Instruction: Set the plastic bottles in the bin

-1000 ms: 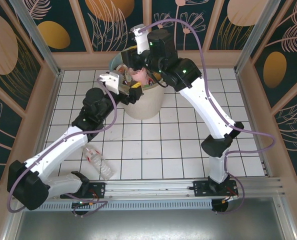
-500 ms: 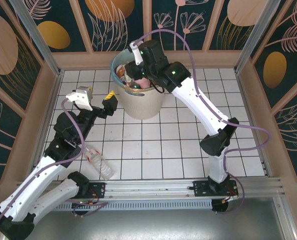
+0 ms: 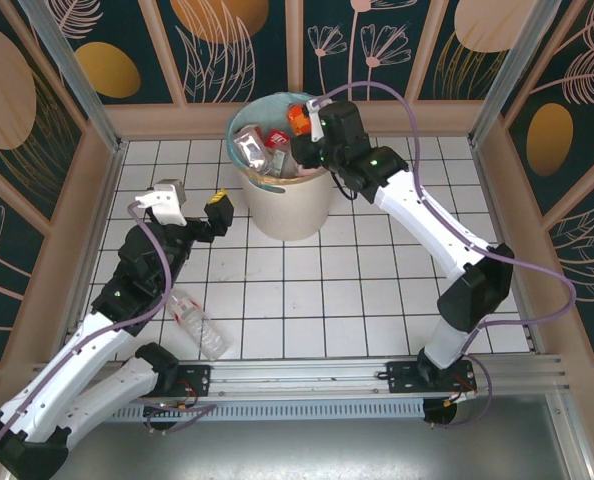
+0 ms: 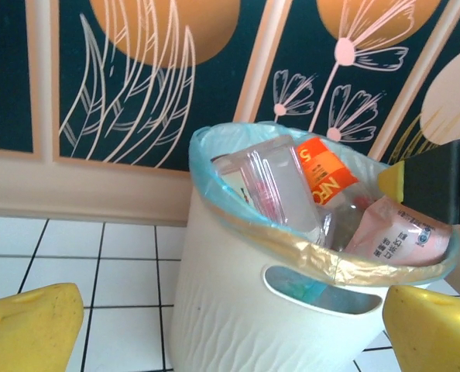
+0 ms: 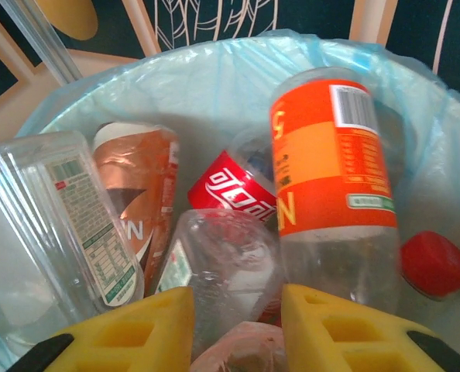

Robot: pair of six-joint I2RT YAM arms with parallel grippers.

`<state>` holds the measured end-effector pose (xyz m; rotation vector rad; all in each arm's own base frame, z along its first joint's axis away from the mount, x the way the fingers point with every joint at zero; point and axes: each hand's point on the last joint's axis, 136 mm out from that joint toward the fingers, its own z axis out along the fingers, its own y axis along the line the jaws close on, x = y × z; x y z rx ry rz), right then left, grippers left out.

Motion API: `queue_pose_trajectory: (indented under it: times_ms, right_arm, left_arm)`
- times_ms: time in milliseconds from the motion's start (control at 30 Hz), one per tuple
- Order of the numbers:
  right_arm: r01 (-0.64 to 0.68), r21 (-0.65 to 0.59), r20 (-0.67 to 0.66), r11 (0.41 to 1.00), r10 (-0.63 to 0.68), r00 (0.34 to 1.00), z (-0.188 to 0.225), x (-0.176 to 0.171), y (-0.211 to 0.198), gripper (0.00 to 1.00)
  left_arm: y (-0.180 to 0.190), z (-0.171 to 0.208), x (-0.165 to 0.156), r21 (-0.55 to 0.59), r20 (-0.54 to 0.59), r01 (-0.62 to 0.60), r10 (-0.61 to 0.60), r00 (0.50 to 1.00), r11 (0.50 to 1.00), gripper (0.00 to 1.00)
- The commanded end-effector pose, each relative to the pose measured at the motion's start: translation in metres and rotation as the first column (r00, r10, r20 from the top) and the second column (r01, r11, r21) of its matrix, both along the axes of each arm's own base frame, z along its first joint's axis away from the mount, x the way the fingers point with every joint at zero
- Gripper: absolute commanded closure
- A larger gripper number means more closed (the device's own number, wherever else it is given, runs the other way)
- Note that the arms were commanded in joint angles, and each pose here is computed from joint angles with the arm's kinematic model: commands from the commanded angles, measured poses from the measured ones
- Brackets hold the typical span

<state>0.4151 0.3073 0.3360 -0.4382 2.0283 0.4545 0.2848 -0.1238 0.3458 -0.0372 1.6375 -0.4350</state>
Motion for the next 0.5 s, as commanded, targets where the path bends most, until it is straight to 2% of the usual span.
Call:
queue_pose_trajectory:
  times_ms: [0, 267, 467]
  right_arm:
    - [-0.035, -0.059, -0.134, 0.998, 0.027, 0.991, -0.053, -0.001, 0.010, 0.64]
    - [-0.035, -0.067, -0.122, 0.997, 0.026, 0.992, -0.046, 0.015, 0.009, 0.64]
    - [-0.058, -0.060, -0.169, 0.997, 0.047, 0.985, -0.068, 0.018, 0.012, 0.64]
  left_arm:
    - [0.012, -0.004, 0.003, -0.015, -0.055, -0.081, 0.080, 0.995, 0.997, 0.02]
    - [0.022, -0.012, 0.002, -0.004, -0.133, -0.137, 0.136, 0.982, 0.991, 0.01]
    - [0.025, -0.021, -0.001, -0.001, -0.176, -0.150, 0.147, 0.973, 0.989, 0.01]
